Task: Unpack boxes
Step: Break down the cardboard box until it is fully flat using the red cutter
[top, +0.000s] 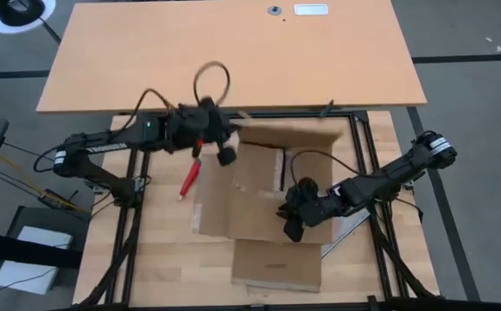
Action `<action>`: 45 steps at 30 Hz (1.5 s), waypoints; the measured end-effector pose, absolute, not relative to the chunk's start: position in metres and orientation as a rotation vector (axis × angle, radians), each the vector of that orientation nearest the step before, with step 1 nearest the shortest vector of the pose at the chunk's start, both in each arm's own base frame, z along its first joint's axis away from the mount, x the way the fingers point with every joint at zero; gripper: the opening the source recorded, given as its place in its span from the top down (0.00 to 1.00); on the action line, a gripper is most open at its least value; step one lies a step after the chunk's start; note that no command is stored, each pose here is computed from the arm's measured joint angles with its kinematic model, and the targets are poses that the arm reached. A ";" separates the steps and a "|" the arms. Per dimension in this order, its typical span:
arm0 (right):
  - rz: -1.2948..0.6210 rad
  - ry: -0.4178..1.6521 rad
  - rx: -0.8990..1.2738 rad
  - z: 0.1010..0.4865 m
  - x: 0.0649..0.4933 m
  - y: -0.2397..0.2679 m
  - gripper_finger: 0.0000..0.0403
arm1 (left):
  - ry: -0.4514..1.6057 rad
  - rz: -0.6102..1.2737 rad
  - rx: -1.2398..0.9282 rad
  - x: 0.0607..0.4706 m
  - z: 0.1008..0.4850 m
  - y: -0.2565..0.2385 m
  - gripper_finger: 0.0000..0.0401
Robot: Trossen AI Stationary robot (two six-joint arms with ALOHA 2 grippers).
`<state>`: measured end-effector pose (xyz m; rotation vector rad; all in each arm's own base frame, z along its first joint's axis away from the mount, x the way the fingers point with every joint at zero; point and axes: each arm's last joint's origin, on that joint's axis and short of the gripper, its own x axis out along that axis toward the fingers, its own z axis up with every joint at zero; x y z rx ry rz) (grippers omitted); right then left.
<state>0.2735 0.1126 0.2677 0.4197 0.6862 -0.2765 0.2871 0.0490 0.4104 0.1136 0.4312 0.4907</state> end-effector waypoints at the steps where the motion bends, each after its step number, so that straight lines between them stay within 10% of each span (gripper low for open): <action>1: -0.270 0.676 0.422 0.266 0.274 0.113 0.75 | 0.433 0.529 0.105 0.285 0.410 0.059 0.99; 17: -0.232 0.664 0.317 0.266 0.277 0.112 0.76 | 0.821 0.566 -0.202 0.286 0.287 0.147 0.80; 31: -0.323 0.584 -0.084 0.346 0.267 0.088 0.54 | 0.597 0.397 -0.262 0.261 0.414 0.134 0.44; 37: -0.257 0.552 0.158 0.379 0.250 0.093 0.45 | 0.513 -0.009 -0.347 0.282 0.424 0.096 0.43; 45: -0.085 0.896 0.596 0.355 0.227 0.140 0.46 | 0.687 -0.150 -0.369 0.334 0.344 0.053 0.43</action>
